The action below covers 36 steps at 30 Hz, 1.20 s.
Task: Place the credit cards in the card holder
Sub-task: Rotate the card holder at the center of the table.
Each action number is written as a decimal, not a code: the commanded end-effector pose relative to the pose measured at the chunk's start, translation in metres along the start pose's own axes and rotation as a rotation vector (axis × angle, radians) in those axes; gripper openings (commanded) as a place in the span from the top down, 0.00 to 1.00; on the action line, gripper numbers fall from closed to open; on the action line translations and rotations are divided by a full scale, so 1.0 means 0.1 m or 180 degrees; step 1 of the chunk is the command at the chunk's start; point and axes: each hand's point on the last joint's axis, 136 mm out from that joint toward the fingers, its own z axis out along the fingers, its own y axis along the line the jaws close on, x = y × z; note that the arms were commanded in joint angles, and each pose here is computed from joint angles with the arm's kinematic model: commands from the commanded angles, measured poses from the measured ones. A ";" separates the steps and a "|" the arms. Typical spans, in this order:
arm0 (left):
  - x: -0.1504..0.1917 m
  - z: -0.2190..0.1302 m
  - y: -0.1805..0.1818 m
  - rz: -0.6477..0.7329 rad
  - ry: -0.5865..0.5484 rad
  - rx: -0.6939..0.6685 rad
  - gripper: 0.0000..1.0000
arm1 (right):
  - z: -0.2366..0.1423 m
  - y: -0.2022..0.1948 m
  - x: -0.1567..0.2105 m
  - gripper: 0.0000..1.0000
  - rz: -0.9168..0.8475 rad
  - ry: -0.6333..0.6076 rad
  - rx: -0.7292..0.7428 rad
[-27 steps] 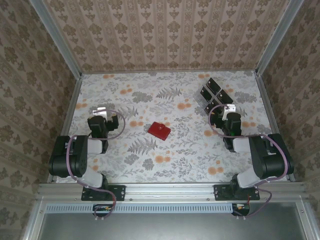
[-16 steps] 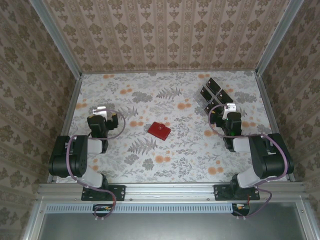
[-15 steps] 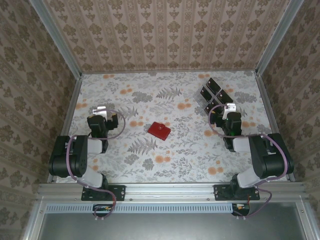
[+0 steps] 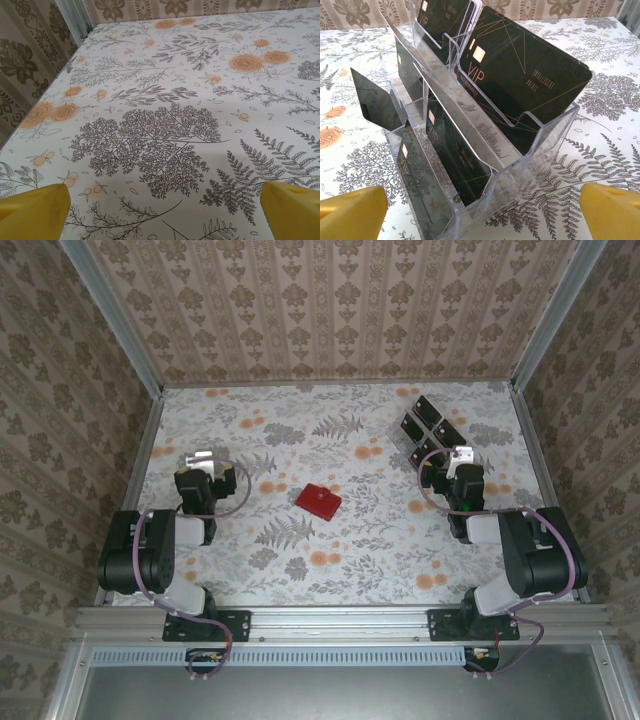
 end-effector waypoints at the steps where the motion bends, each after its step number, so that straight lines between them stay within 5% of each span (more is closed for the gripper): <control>1: -0.25 -0.08 -0.10 0.0245 -0.0237 0.0044 0.00 | -0.22 -0.08 -0.36 0.00 0.0082 -0.0322 0.0107; 6: -0.41 -0.16 -0.06 0.0330 -0.0221 -0.0179 0.00 | -0.61 -0.14 -0.61 0.00 0.0530 -0.0139 0.0144; 9: -0.57 -0.26 -0.04 0.0390 -0.0243 -0.0316 0.00 | -0.88 -0.30 -0.70 0.00 0.1304 -0.0103 0.0379; 14: -0.82 -0.52 -0.01 -0.0282 0.0058 -0.0387 0.00 | -1.12 0.21 -0.95 0.01 0.1245 0.0220 -0.0540; 22: -0.72 -0.94 -0.34 -0.0833 0.0662 -0.0122 0.00 | -1.24 1.07 -0.94 0.20 0.0594 0.1090 -0.1176; 36: -0.20 -0.99 -0.52 -0.1366 0.1474 -0.0040 0.00 | -0.64 2.69 0.00 0.39 -0.0857 0.2157 -0.1463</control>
